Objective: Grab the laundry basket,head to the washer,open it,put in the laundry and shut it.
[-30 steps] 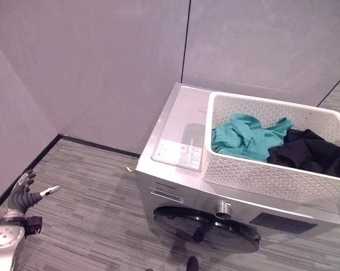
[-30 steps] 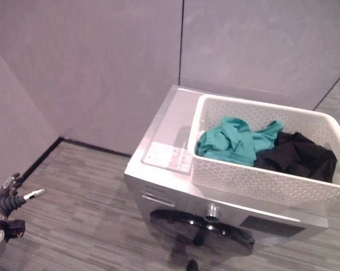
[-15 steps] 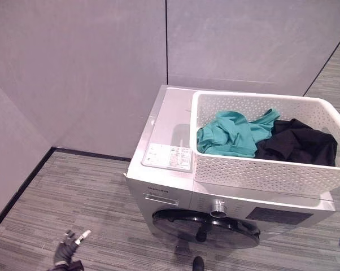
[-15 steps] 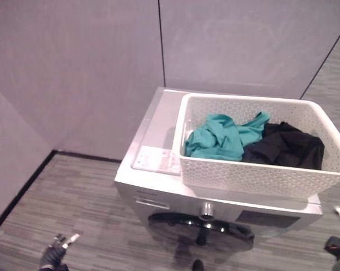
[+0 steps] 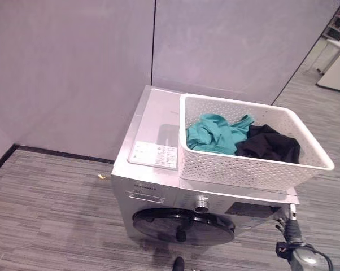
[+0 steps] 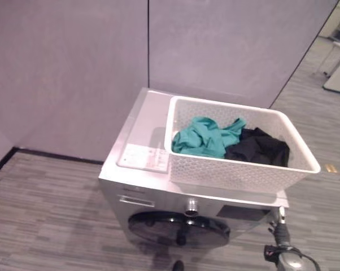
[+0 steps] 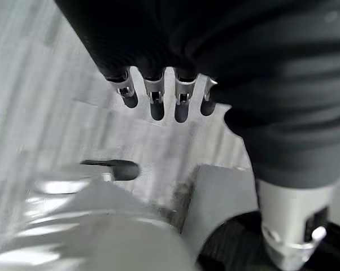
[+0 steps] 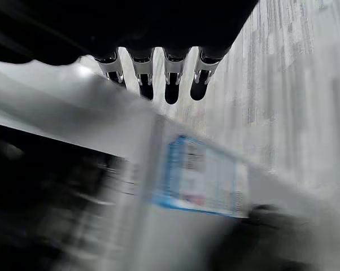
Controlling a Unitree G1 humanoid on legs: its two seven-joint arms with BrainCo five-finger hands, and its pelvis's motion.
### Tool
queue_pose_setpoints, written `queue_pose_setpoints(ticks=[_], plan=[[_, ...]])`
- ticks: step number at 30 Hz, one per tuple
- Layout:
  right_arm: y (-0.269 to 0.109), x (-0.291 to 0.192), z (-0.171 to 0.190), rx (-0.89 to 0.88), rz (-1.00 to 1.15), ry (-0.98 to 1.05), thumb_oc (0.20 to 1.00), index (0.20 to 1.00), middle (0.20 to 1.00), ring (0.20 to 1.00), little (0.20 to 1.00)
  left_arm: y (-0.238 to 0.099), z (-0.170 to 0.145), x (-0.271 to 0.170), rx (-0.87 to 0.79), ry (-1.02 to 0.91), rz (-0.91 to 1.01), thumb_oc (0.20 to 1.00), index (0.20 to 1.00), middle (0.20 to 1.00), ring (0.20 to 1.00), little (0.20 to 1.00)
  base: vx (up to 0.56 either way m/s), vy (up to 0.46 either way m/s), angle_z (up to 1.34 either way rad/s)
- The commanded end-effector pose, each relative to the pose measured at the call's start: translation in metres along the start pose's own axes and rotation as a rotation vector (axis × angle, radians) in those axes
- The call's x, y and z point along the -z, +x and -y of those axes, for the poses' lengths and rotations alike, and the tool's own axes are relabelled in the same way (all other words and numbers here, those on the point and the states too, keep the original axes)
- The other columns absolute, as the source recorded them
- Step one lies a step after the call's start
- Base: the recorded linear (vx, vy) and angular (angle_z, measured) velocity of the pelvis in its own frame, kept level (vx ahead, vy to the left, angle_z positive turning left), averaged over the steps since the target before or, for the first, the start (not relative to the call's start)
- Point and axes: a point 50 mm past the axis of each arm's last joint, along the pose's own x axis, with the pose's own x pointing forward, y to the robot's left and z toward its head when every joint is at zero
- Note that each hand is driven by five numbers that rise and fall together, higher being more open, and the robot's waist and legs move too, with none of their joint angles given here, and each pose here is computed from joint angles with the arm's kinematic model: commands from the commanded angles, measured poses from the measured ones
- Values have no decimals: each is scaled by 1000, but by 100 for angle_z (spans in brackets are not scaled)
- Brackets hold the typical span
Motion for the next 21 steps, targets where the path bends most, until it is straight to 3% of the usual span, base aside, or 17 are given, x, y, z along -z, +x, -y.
queue_pose_setpoints(ticks=[1,12,21], plan=[[-2,31,-76,-283,-208,-221,1000,1000,1000,1000,1000,4,10,-18,5,-8,71,1000,1000,1000,1000,1000,-4,-28,46],[-4,31,-83,-318,-202,-426,1000,1000,1000,1000,1000,6,10,-20,-19,-10,61,1000,1000,1000,1000,1000,-6,41,13],[-3,-40,-33,-172,101,-541,1000,1000,1000,1000,1000,3,-12,-14,-62,29,34,1000,1000,1000,1000,1000,-14,57,-16]])
